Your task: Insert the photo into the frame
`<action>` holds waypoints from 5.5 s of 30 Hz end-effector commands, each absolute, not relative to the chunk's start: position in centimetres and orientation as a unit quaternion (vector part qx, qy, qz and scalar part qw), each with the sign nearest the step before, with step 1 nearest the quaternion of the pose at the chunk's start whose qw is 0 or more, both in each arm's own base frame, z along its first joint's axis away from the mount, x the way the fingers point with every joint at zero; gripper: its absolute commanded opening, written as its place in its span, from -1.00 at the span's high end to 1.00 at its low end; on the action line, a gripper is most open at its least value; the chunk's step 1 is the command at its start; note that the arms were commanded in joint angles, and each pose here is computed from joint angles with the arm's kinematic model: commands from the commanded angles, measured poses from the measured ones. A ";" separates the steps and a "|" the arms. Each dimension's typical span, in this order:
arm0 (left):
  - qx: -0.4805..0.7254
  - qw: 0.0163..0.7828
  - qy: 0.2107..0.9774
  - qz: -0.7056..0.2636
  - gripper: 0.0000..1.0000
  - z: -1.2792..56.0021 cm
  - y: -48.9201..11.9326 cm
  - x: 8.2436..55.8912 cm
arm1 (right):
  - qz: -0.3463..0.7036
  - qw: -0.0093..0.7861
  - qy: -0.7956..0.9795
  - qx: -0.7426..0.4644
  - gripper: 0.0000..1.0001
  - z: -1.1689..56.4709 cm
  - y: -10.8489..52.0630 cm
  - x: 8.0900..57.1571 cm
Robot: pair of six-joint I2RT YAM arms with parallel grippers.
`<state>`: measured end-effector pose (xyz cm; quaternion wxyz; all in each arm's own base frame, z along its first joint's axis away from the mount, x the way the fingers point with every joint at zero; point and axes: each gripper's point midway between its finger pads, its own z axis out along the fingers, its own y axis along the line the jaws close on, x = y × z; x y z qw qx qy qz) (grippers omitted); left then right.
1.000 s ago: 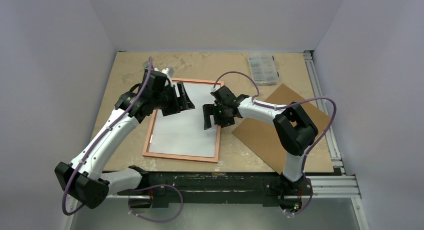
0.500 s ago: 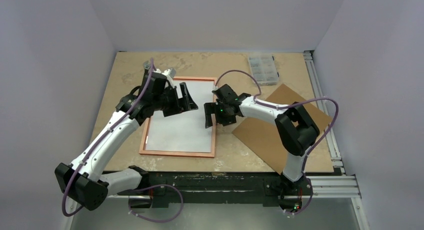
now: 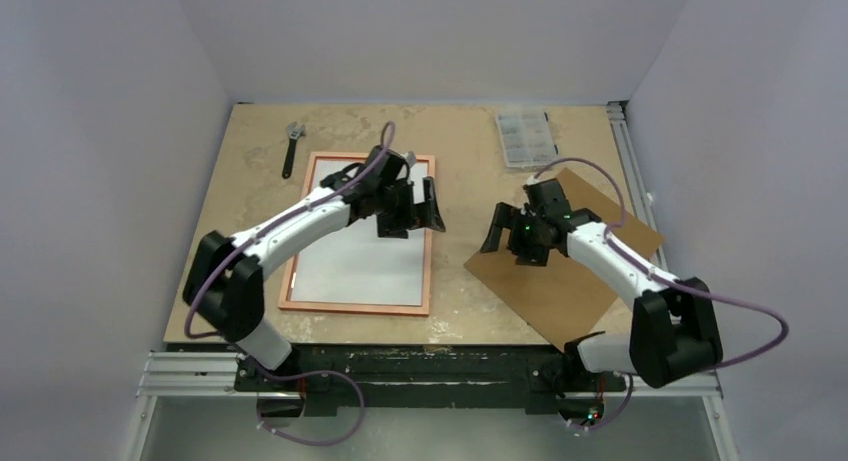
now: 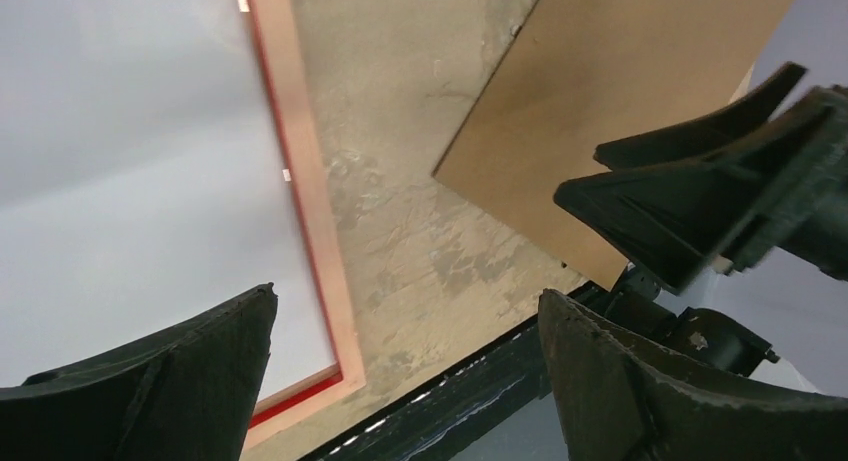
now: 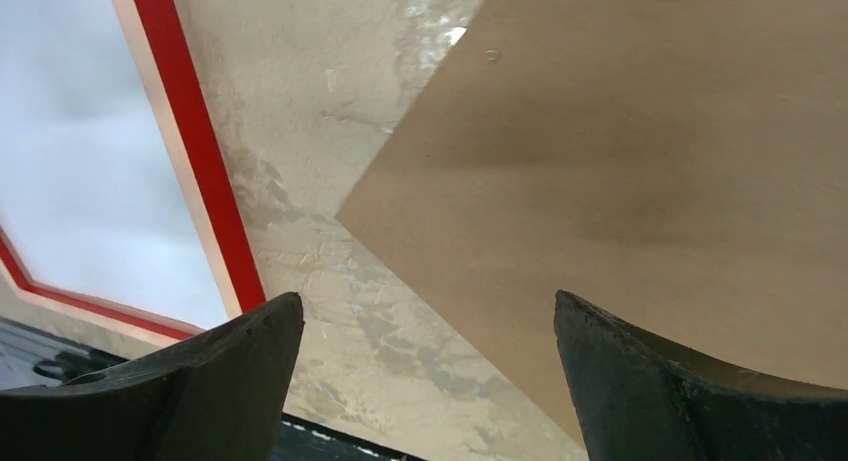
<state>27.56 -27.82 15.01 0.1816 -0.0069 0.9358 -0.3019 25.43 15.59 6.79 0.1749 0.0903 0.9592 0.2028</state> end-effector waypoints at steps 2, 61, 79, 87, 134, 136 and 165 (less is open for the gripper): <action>0.044 0.169 0.925 -0.338 -1.00 15.7 -35.2 28.9 | 0.148 0.194 0.956 0.163 -0.89 8.8 10.5 24.2; 0.162 0.094 0.906 -0.381 -0.86 9.3 -48.8 29.5 | 0.043 0.124 0.850 0.510 -0.85 0.1 -4.9 20.2; 0.205 0.152 0.882 -0.396 -0.83 17.5 -48.0 27.2 | 0.078 0.142 0.848 0.504 -0.84 1.1 -3.2 19.1; 0.146 0.166 0.938 -0.266 -0.90 9.5 -44.6 32.0 | 0.068 0.121 0.852 0.506 -0.85 0.4 -3.3 18.7; 0.222 0.102 0.865 -0.438 -0.70 19.2 -49.3 23.2 | 0.127 0.131 0.850 0.495 -0.80 1.1 -1.2 18.7; 0.217 0.108 0.869 -0.430 -0.70 19.1 -48.7 23.1 | 0.138 0.140 0.849 0.491 -0.80 1.4 -0.9 18.9; 0.080 0.192 0.941 -0.266 -0.72 16.4 -36.0 22.7 | 0.289 0.168 0.909 0.247 -0.80 5.3 13.0 26.7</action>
